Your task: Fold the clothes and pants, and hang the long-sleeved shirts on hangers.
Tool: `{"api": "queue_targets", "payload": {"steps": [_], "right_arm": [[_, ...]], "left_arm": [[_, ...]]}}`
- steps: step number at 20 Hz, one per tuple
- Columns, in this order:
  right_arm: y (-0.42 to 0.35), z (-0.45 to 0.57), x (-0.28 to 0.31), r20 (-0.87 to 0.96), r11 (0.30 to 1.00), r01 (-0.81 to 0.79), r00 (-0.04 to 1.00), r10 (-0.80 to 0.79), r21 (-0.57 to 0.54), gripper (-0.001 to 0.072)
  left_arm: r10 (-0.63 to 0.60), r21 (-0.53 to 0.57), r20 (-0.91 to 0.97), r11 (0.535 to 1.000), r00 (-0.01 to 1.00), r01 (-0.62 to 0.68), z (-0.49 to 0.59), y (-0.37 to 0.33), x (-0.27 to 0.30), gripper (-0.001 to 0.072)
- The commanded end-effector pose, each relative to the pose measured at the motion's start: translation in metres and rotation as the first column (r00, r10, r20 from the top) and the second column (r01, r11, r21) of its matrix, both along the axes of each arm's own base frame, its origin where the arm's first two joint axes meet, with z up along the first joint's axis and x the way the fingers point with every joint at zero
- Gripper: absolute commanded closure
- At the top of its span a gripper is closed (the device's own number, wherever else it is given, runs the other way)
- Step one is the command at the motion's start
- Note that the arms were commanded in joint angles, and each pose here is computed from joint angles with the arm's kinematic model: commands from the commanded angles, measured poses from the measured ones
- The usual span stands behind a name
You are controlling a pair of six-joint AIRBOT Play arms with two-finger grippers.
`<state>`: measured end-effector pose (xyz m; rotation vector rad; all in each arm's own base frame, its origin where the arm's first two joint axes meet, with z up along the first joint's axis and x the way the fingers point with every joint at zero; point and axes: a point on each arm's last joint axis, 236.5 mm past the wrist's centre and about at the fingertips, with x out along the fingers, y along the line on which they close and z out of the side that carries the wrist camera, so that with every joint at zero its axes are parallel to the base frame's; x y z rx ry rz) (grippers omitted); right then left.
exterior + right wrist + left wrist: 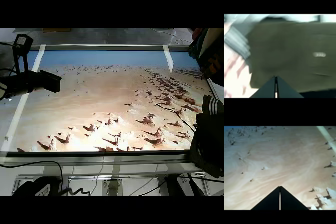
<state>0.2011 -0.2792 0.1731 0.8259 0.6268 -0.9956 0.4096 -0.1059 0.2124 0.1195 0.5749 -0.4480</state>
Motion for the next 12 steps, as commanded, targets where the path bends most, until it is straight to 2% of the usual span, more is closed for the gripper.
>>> {"api": "queue_targets", "payload": {"steps": [1,2,3,4,5,6,8,9,12], "right_arm": [[0.097,0.001,0.102,-0.091,0.806,-0.578,0.816,0.571,-0.125,0.0692],[0.139,-0.001,0.123,-0.137,0.675,-0.723,0.690,0.710,-0.145,0.0692],[0.184,-0.003,0.136,-0.214,0.483,-0.860,0.509,0.833,-0.165,0.0692],[0.220,-0.007,0.140,-0.328,0.263,-0.949,0.308,0.893,-0.176,0.0692],[0.235,-0.008,0.142,-0.404,0.169,-0.969,0.230,0.885,-0.179,0.0693],[0.238,-0.006,0.146,-0.436,0.175,-0.965,0.245,0.866,-0.195,0.0693],[0.234,-0.004,0.147,-0.406,0.277,-0.939,0.339,0.848,-0.206,0.0692],[0.234,-0.005,0.147,-0.386,0.305,-0.931,0.362,0.848,-0.201,0.0692],[0.244,-0.004,0.148,-0.346,0.302,-0.933,0.354,0.869,-0.196,0.0692]], "left_arm": [[0.000,0.000,0.002,1.000,1.000,0.000,0.001,0.000,0.000,0.0701],[0.000,0.000,0.002,1.000,1.000,0.000,0.001,0.000,0.000,0.0701],[0.000,0.000,0.002,1.000,1.000,0.000,0.001,0.000,0.000,0.0701],[0.000,0.000,0.002,1.000,1.000,0.000,0.001,0.000,0.000,0.0701],[0.000,0.000,0.002,1.000,1.000,0.000,0.001,0.000,0.000,0.0701],[0.000,0.000,0.002,1.000,1.000,0.000,0.001,0.000,0.000,0.0701],[0.000,0.000,0.002,1.000,1.000,0.000,0.001,0.000,0.000,0.0701],[0.000,0.000,0.002,1.000,1.000,0.000,0.001,0.000,0.000,0.0701],[0.000,0.000,0.002,1.000,1.000,0.000,0.001,0.000,0.000,0.0701]]}}
